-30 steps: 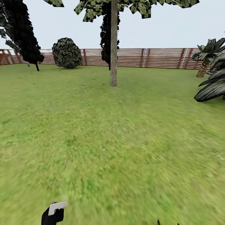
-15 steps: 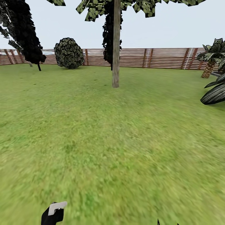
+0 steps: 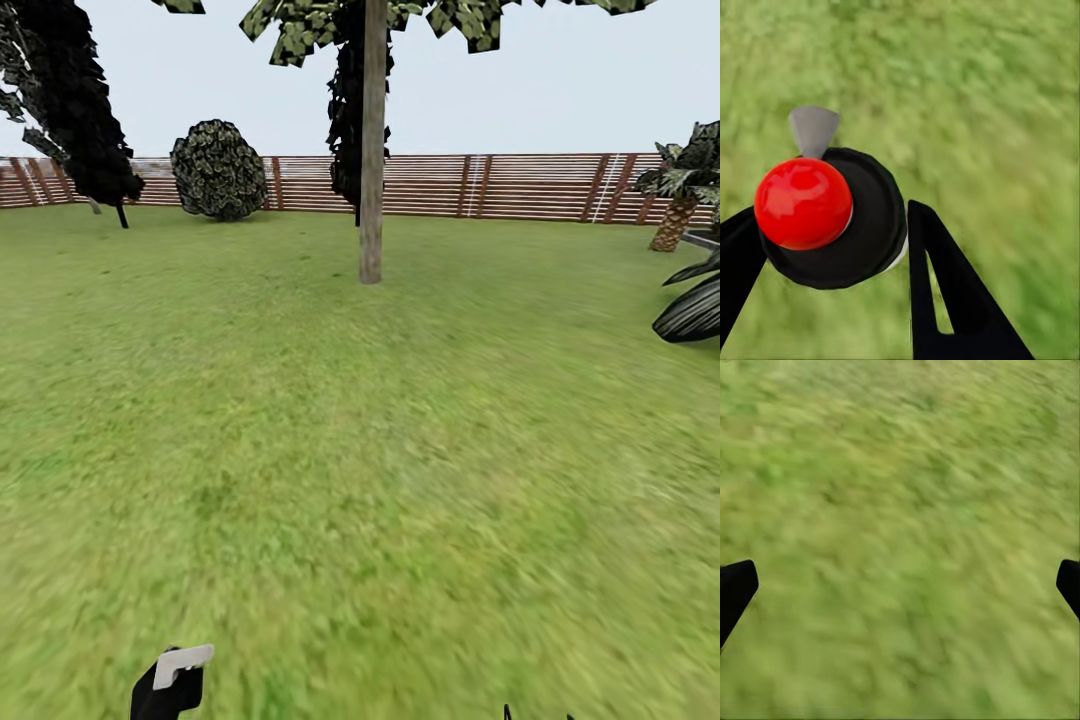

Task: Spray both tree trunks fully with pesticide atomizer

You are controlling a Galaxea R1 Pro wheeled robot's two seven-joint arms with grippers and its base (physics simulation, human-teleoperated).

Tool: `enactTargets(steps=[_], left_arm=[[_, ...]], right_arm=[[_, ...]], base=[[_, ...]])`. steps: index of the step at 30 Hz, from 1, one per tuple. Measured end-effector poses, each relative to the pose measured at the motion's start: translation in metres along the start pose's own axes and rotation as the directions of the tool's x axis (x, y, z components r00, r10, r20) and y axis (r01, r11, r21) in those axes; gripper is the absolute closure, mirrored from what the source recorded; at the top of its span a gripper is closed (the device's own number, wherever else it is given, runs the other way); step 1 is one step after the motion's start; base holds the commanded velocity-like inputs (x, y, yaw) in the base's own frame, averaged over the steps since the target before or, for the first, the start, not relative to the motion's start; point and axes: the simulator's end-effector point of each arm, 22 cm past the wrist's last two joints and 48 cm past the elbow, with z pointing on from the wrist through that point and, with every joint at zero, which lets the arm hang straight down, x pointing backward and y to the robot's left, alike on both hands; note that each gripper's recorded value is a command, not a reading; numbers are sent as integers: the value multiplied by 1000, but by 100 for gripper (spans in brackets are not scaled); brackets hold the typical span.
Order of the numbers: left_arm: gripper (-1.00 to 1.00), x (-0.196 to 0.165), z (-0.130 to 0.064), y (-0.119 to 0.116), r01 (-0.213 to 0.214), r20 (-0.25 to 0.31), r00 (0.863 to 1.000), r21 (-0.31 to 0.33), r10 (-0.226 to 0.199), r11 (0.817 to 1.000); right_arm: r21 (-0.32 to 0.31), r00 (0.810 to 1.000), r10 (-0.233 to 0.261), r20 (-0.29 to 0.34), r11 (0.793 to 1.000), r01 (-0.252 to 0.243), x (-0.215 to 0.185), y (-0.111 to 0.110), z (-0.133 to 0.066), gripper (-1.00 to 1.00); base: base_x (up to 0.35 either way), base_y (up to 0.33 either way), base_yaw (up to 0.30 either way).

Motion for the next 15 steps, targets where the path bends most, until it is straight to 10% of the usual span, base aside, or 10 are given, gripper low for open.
enactTargets(steps=[15], left_arm=[[100, -1, 0, 0, 1, 2, 1000, 0, -1, 1000]], right_arm=[[0, 1000, 0, 0, 1000, 0, 0, 0, 0, -100]], base=[[339, 0, 0]])
